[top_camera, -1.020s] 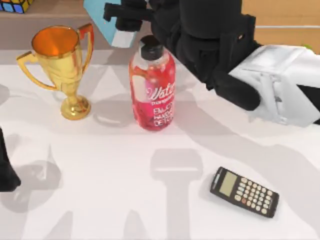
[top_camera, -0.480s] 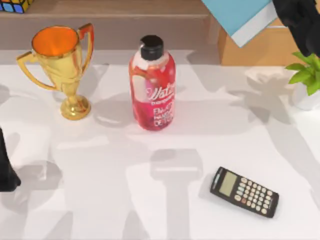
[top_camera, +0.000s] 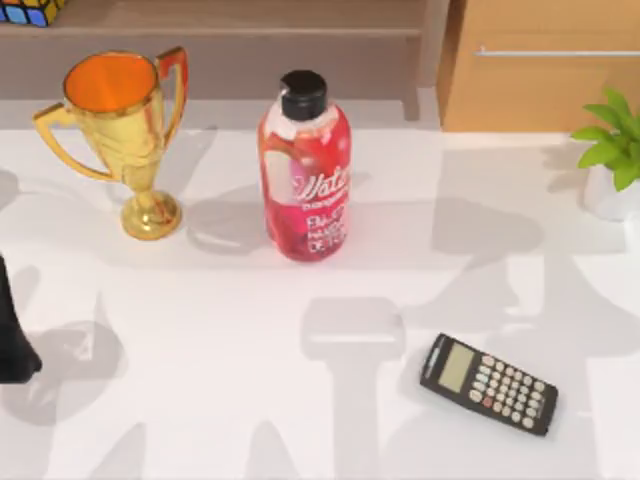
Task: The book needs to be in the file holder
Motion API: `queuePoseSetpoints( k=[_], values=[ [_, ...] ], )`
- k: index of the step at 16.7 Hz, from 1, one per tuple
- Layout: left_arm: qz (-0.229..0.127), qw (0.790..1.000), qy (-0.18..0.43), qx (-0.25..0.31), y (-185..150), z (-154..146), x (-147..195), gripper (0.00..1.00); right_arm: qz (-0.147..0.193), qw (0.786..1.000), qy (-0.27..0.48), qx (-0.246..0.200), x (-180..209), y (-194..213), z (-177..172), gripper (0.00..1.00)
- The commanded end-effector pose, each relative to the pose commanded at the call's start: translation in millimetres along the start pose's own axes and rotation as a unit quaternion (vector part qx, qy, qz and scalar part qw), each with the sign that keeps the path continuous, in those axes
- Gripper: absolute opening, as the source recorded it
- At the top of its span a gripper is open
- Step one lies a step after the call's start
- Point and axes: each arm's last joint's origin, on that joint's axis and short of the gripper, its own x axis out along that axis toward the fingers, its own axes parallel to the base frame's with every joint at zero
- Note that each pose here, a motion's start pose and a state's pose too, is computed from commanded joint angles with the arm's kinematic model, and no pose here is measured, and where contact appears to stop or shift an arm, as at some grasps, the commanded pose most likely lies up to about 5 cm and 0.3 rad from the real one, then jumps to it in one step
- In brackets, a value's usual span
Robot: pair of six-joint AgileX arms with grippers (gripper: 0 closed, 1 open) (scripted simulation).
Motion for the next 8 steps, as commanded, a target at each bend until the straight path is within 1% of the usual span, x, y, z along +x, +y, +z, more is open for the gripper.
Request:
queuePoseSetpoints(
  k=[2, 4, 6, 8],
  values=[
    [0.000, 1.000, 0.000, 0.000, 0, 0, 0, 1.00, -0.024, 0.998, -0.024, 0.048, 0, -23, 29, 0.00],
    [0.000, 1.000, 0.000, 0.000, 0, 0, 0, 1.00, -0.039, 0.995, -0.035, 0.088, 5, -43, 53, 0.00],
    [0.000, 1.000, 0.000, 0.000, 0, 0, 0, 1.00, -0.043, 0.992, -0.034, 0.118, 15, -58, 74, 0.00],
    [0.000, 1.000, 0.000, 0.000, 0, 0, 0, 1.00, -0.038, 0.990, -0.022, 0.136, 30, -68, 90, 0.00]
  ],
)
